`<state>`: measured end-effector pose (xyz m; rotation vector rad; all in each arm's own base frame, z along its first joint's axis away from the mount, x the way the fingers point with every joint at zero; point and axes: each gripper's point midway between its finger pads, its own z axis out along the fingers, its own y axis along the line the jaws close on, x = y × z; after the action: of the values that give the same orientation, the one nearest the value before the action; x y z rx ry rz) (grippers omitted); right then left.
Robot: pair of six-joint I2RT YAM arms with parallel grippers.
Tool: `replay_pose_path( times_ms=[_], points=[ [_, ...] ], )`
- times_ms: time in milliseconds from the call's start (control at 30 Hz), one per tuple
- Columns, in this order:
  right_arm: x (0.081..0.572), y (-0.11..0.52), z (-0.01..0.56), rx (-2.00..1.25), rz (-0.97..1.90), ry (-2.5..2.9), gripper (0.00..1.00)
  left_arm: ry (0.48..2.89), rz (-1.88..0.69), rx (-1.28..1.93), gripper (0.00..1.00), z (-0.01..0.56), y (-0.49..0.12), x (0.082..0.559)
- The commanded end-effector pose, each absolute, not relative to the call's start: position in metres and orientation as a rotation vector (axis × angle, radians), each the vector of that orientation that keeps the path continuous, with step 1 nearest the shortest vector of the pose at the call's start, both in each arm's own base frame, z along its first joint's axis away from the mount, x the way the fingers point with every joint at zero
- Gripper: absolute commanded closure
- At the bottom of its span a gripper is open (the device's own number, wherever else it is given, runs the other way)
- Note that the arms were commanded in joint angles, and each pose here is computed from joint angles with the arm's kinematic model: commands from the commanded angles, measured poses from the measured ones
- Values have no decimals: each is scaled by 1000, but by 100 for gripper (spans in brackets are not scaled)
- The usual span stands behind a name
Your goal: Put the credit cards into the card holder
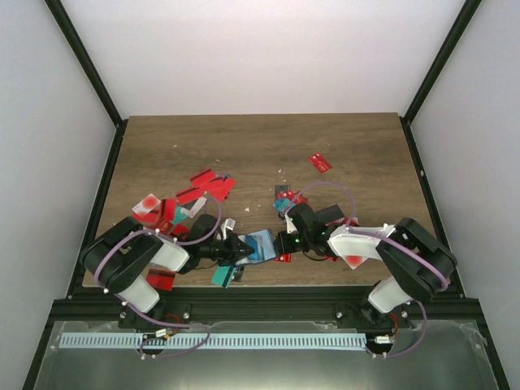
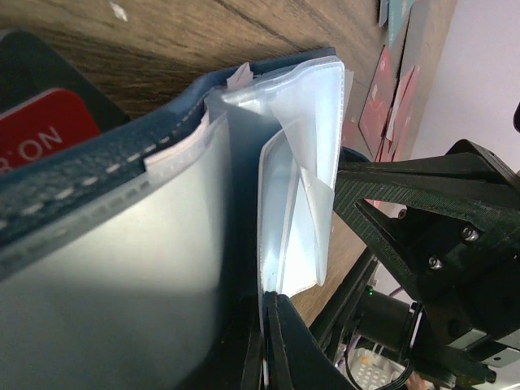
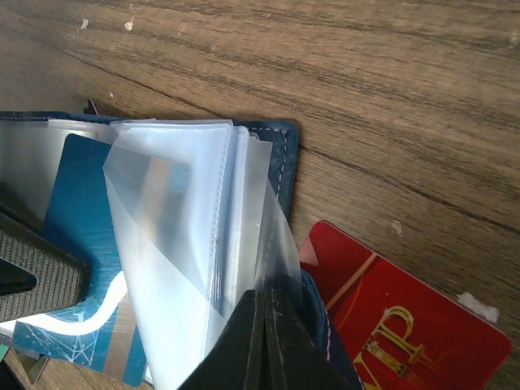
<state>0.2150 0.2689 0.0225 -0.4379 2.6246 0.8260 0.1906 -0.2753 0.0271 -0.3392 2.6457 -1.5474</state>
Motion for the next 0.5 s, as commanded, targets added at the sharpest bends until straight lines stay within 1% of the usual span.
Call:
replay_pose_path(
  times_ms=[0,467],
  points=[
    [178,277,15,-510,927,2713,99,2656,-1539,-401,96,21,-279,196],
    [171,295,26,-528,1020,2686,99,2649,-1513,-469,96,17,-285,205]
  ],
)
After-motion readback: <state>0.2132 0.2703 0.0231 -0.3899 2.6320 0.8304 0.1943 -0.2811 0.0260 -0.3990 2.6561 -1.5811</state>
